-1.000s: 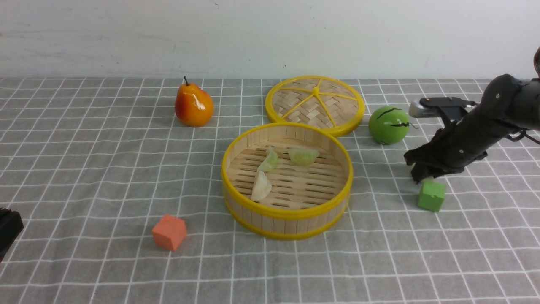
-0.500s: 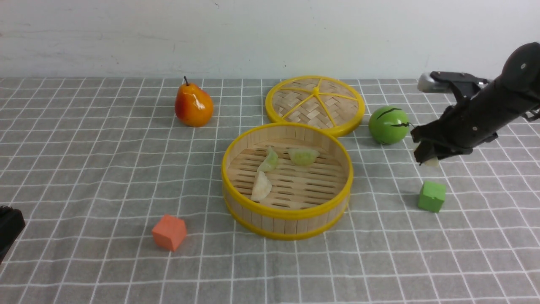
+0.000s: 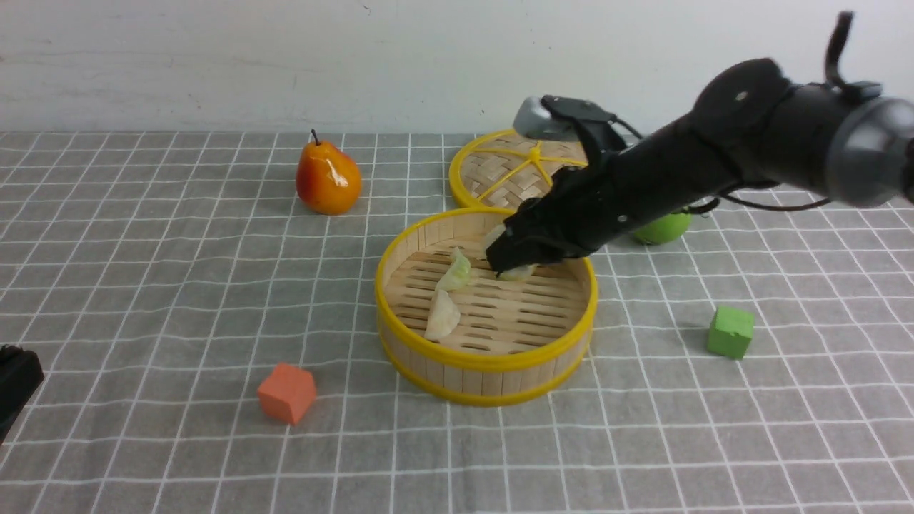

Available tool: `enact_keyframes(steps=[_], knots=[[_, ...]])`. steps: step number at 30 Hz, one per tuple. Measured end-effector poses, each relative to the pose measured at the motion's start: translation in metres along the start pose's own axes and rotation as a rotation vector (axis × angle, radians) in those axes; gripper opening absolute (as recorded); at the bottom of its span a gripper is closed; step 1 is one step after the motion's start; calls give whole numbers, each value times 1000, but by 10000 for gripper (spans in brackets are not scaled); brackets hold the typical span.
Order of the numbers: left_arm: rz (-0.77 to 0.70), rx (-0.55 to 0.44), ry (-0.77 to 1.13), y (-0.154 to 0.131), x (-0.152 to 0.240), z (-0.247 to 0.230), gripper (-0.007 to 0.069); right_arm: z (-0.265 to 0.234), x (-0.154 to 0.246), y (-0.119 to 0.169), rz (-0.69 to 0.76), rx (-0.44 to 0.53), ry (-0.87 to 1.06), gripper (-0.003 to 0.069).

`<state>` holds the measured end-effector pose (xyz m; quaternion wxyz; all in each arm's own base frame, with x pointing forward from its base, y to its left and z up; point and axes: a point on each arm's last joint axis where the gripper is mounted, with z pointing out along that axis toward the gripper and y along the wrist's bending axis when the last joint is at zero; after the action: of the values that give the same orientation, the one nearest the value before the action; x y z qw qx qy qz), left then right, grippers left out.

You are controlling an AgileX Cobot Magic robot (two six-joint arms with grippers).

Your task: Put the dumplings into the steamer on the table with the grey tablecloth.

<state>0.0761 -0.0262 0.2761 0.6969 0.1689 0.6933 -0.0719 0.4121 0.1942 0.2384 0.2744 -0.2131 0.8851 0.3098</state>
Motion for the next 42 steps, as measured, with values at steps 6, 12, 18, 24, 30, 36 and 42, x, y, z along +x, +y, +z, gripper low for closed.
enact_keyframes(steps=[6,12,18,24,30,36,42], knots=[[2,12,-16,-1,-1,0,-7,32,15,-17,30,37,38,187],[4,22,-28,-2,-3,0,-5,43,27,-30,-57,105,113,263],[5,27,-34,-2,-3,0,-2,39,26,-28,-77,106,125,385],[6,41,-51,-4,-5,0,4,5,0,-16,-147,111,128,418],[44,26,-39,-2,-3,0,6,-94,-46,21,-188,205,125,297],[53,-17,10,2,1,0,6,-216,-68,79,-274,379,-54,66],[53,-28,24,3,2,0,14,-273,-34,102,-243,444,-92,-20]])
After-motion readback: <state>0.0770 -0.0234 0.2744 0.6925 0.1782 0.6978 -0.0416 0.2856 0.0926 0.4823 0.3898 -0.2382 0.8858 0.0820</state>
